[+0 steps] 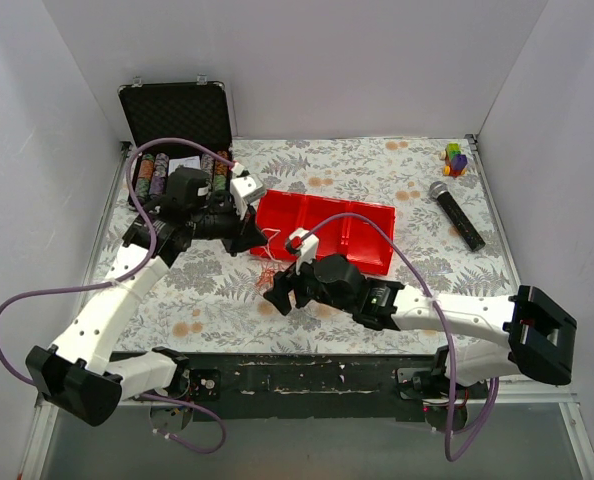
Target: Untangle the cables
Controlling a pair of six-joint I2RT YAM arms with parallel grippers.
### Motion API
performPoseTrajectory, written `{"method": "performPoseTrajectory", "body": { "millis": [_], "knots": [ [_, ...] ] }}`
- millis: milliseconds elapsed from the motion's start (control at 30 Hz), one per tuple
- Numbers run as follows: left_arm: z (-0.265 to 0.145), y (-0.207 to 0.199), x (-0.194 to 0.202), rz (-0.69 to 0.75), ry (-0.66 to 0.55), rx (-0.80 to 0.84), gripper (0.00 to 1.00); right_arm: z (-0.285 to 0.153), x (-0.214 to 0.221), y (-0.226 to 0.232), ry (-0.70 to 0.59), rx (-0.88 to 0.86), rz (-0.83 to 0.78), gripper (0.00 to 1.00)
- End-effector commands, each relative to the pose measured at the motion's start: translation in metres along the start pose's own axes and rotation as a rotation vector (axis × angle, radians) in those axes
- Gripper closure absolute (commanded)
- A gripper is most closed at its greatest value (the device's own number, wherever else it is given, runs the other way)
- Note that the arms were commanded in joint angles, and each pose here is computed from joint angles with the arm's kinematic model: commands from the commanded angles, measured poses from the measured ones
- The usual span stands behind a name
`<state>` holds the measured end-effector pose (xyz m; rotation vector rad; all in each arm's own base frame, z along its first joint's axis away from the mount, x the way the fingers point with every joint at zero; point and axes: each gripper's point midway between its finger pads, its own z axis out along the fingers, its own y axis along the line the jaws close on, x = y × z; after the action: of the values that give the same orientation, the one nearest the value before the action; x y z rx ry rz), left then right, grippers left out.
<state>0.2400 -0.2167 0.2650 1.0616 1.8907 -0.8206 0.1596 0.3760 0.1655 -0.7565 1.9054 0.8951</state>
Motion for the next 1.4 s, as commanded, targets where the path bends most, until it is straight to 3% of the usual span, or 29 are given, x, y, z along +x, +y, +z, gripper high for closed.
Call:
{"method": "performPoseTrajectory", "body": {
  "millis": [0,367,667,933,1367],
  "knots": [
    [-0.015,-0.027,-0.01,-0.077,-0.001,0.087,1.0,0.006,-0.06,0.021,-0.192,-0.02,-0.023,0.19],
    [-0.048,-0.045,-0.065,-0.035,-0.084,0.094,1.0,0.039,-0.048,-0.001,-0.156,0.14,-0.063,0.26],
    [-0.082,-0.056,-0.114,0.041,-0.183,0.049,1.0,0.031,-0.014,-0.014,-0.097,0.161,-0.035,0.48],
    [-0.133,-0.038,-0.183,0.147,-0.444,-0.224,1.0,0.008,0.044,-0.039,0.0,0.212,0.034,0.71],
    [-0.21,-0.042,-0.271,0.255,-0.76,-0.417,1.0,-0.024,0.112,-0.075,0.123,0.338,0.099,0.73]
  ]
}}
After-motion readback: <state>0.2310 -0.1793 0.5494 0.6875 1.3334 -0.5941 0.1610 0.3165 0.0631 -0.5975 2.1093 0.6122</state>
